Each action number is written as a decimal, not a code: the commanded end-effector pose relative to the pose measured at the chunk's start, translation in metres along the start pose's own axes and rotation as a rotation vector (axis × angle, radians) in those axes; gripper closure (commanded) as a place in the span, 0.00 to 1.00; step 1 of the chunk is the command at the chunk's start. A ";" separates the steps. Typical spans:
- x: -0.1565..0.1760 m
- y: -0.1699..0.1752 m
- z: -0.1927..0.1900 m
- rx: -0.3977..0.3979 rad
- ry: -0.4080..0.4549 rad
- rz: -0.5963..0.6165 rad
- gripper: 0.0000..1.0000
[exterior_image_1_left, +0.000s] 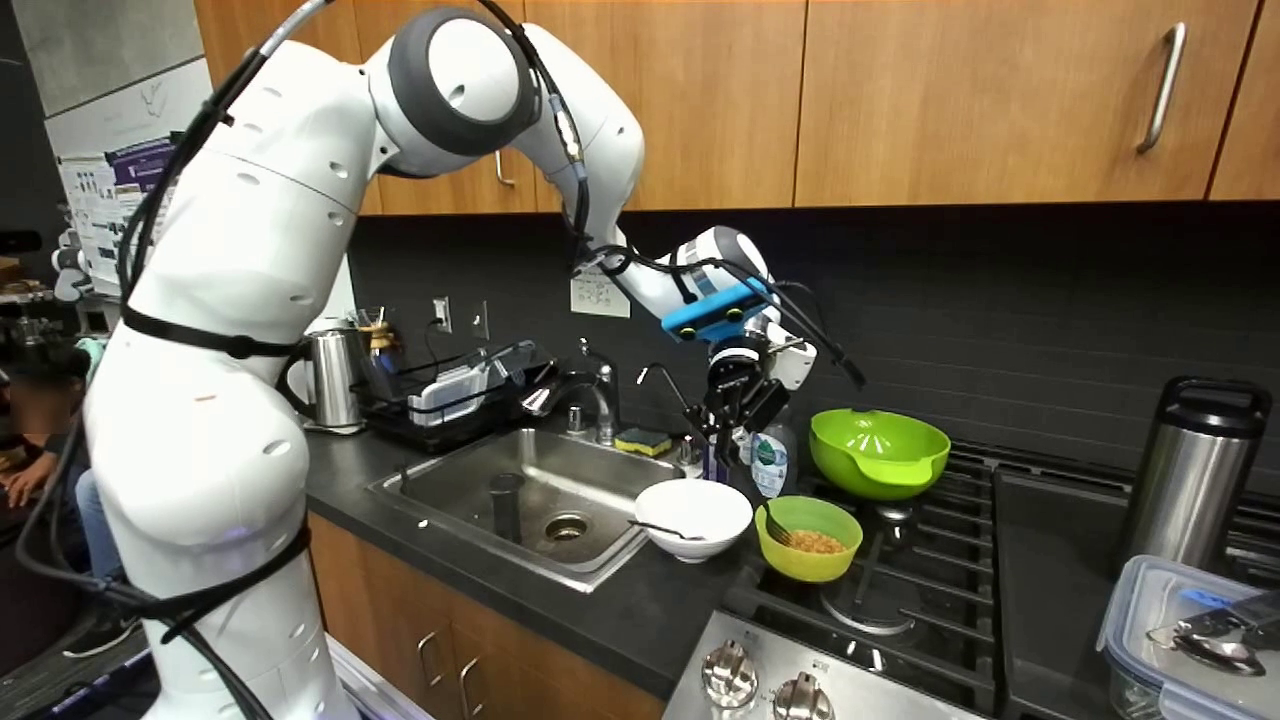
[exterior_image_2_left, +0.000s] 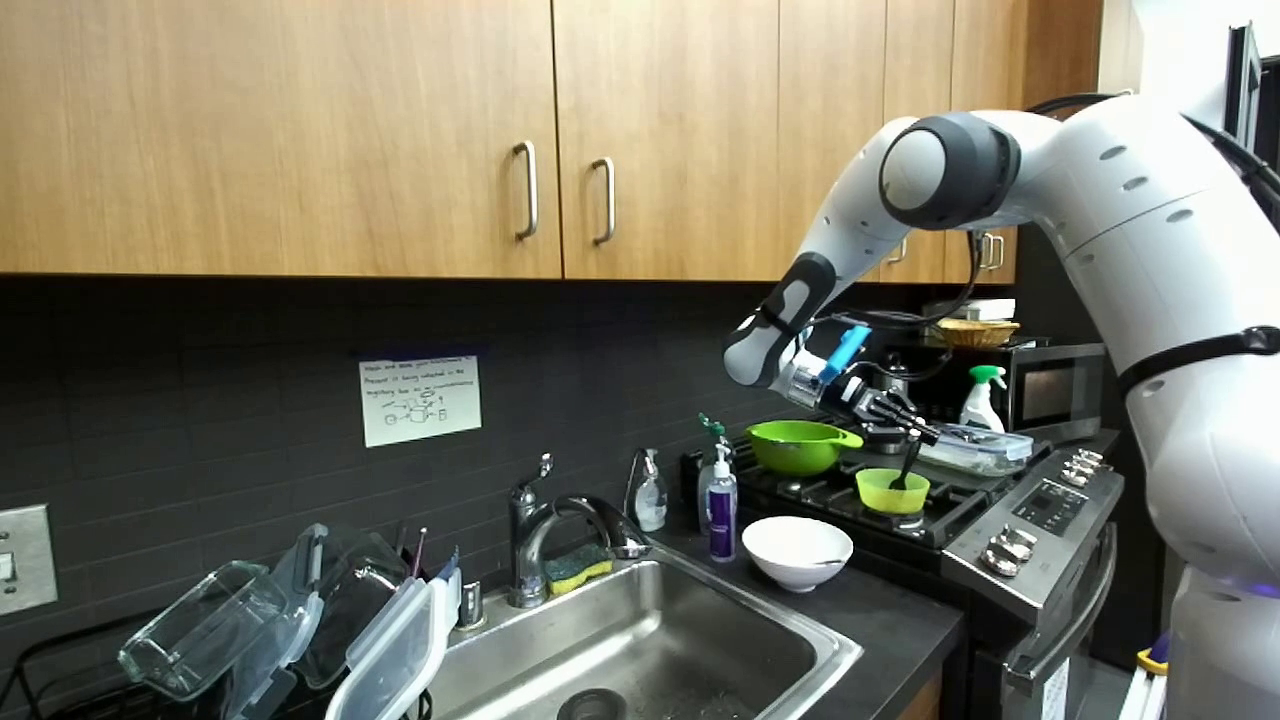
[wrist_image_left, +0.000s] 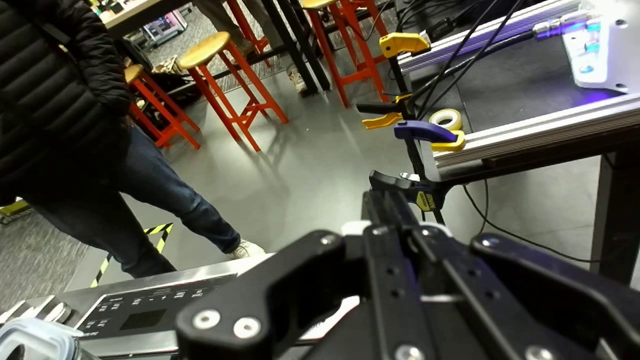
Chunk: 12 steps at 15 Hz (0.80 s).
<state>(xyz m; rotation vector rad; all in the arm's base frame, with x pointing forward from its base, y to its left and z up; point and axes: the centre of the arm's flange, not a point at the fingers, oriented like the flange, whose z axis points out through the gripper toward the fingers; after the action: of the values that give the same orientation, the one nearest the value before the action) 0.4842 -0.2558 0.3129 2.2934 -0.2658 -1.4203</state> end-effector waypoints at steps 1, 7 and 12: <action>0.003 0.003 -0.009 -0.003 -0.028 0.003 0.99; 0.014 0.005 -0.010 -0.009 -0.046 0.023 0.99; 0.020 0.007 -0.015 -0.035 -0.031 0.066 0.99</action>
<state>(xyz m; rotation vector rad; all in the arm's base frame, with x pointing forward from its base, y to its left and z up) 0.4980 -0.2606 0.3028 2.2602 -0.2929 -1.4388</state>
